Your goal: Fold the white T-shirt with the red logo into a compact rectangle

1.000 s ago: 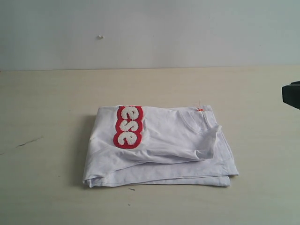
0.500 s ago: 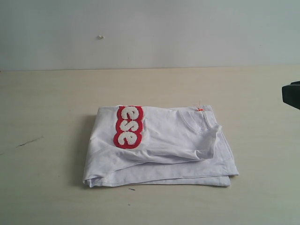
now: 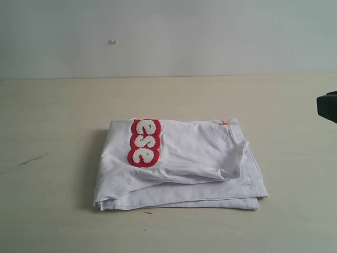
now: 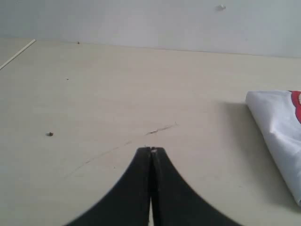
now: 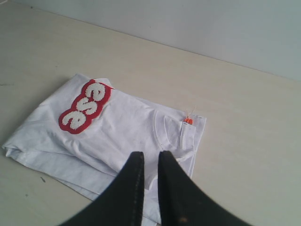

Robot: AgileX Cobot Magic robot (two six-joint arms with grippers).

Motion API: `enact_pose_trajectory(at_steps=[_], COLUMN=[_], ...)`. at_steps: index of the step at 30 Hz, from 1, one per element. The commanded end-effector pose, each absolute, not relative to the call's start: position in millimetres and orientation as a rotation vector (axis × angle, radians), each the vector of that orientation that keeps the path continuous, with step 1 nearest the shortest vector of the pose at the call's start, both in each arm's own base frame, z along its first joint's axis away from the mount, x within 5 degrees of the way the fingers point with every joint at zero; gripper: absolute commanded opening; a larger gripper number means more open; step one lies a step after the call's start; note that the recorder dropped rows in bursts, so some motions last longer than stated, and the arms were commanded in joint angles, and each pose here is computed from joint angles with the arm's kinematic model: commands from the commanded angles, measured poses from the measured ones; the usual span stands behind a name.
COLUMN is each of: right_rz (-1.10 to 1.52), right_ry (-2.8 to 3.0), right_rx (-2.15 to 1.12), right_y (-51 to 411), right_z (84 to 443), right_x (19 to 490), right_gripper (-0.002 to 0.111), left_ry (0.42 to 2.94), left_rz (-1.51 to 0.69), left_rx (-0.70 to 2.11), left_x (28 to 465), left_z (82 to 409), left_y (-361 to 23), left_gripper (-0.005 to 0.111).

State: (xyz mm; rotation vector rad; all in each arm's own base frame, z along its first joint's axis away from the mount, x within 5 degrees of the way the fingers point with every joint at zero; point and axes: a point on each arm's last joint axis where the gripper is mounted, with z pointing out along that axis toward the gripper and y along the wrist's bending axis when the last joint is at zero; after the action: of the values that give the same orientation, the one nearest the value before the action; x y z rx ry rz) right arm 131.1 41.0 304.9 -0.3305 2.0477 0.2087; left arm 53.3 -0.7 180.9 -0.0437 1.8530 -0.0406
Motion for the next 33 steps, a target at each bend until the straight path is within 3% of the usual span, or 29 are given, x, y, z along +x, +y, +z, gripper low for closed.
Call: enact_pose_trajectory(at_steps=[1,33], right_rz=[0.21,0.21], right_ry=[2.041,2.041], right_rx=[-0.329,-0.329], right_y=[40.9,40.9], right_z=[304.9,304.9], right_x=[130.5,130.5], right_gripper=[0.014,0.014], left_ry=[1.836,1.836], left_rz=[-0.023,-0.04], left_rx=[0.01,-0.018], left_x=[53.3,53.3], left_z=[181.4,181.4], left_y=[-2.0,-1.7], left_gripper=[0.0,0.0])
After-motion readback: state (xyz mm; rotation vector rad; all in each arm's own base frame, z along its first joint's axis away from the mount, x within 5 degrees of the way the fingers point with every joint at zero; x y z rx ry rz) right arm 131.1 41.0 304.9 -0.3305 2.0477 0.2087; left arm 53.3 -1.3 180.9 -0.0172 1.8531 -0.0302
